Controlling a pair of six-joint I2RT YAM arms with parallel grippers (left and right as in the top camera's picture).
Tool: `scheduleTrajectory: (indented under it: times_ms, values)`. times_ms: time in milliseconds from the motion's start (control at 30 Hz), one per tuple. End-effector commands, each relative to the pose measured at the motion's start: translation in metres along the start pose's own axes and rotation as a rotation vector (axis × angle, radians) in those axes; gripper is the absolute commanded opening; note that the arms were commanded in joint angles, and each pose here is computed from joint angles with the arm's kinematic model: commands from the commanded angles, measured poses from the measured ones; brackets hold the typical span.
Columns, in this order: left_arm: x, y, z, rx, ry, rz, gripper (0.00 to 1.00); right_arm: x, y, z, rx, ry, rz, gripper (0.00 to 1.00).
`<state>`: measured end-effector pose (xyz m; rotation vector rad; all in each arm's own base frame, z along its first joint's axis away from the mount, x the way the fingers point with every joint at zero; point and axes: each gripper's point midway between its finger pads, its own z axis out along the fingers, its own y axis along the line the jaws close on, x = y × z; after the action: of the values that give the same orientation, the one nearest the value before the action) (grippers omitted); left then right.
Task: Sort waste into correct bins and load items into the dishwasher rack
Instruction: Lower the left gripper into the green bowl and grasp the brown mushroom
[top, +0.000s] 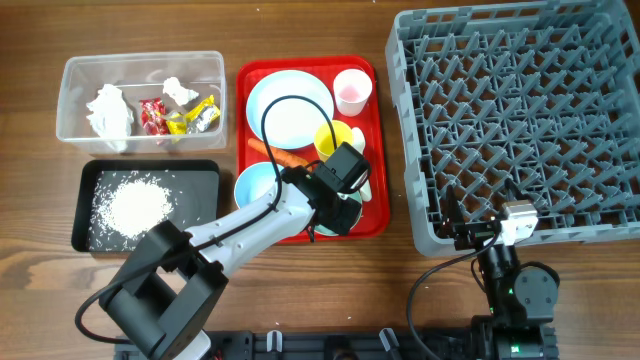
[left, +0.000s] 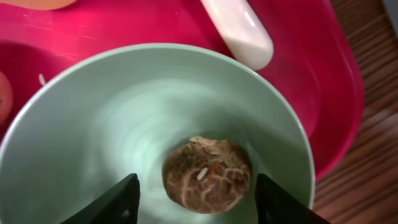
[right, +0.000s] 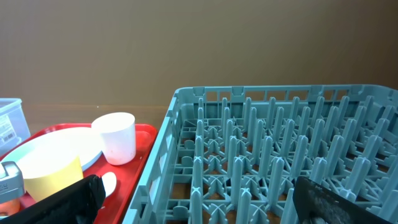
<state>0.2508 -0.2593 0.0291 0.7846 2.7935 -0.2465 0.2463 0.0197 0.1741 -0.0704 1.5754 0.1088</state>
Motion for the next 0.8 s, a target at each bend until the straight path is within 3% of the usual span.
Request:
scheduleTrajectory:
  times_ms: [0,167,433,533,767]
  values:
    - [-0.001,0.003,0.01,-0.03,0.012,0.047,0.6,-0.001,0.002,0.0,-0.014,-0.004,-0.01,1.0]
    - [0.0,0.003,0.013,-0.031,0.016,0.047,0.62,-0.001,0.002,0.0,-0.014,-0.004,-0.01,1.0]
    - [-0.003,0.008,0.013,-0.042,0.007,0.062,0.5,-0.001,0.002,0.0,-0.014,-0.004,-0.01,1.0]
    - [-0.007,0.023,0.011,-0.133,-0.013,0.064,0.44,-0.001,0.002,0.0,-0.014,-0.004,-0.01,1.0]
    - [-0.011,0.036,0.006,-0.212,-0.03,0.065,0.45,-0.001,0.002,0.0,-0.014,-0.004,-0.01,1.0]
